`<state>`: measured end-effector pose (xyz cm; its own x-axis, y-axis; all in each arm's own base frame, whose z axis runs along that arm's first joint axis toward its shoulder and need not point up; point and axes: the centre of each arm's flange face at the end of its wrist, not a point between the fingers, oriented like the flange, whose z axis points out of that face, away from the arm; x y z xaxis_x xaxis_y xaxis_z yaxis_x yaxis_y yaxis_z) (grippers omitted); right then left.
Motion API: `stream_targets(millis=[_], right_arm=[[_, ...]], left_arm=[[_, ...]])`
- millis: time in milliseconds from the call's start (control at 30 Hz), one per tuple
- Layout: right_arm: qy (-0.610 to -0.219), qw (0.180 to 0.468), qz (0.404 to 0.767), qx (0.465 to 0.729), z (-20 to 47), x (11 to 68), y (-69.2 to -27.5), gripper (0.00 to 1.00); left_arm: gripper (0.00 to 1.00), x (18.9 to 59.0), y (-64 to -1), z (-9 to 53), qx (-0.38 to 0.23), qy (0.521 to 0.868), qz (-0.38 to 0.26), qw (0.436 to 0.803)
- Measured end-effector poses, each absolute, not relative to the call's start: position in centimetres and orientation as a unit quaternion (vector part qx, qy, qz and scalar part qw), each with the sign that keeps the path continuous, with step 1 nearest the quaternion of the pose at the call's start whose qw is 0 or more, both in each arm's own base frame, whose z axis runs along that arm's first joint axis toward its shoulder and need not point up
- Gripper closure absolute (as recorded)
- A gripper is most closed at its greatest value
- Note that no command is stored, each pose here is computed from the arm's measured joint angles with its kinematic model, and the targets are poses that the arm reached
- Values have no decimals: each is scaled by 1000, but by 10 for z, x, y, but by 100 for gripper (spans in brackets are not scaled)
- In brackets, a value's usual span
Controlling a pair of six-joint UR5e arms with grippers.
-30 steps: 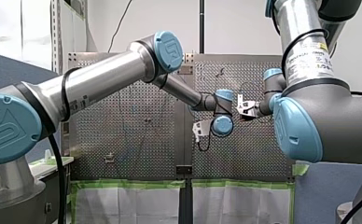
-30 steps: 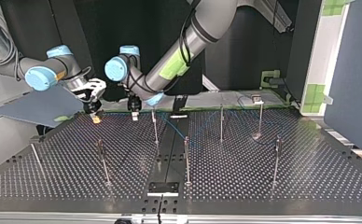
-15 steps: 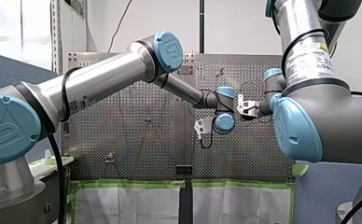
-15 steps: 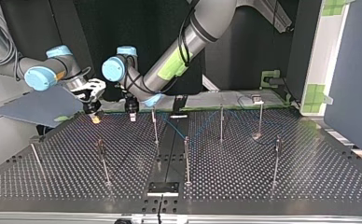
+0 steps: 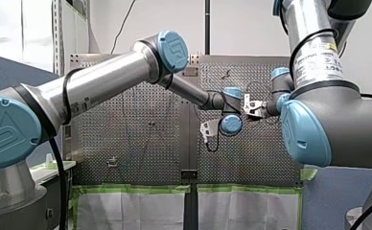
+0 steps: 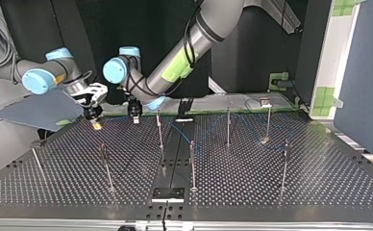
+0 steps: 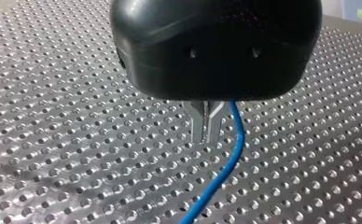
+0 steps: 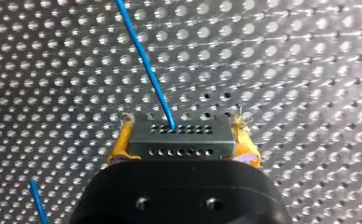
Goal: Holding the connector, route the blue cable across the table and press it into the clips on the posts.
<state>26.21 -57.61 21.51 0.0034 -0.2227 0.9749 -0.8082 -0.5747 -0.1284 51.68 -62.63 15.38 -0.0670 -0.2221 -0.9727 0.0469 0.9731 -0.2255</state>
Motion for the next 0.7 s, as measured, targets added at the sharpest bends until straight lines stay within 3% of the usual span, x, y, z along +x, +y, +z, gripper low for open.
stream_targets(millis=[700], right_arm=[[-362,276,633,626,323,264,-579,100]], left_arm=[[100,489,-624,270,-99,696,-113,703]])
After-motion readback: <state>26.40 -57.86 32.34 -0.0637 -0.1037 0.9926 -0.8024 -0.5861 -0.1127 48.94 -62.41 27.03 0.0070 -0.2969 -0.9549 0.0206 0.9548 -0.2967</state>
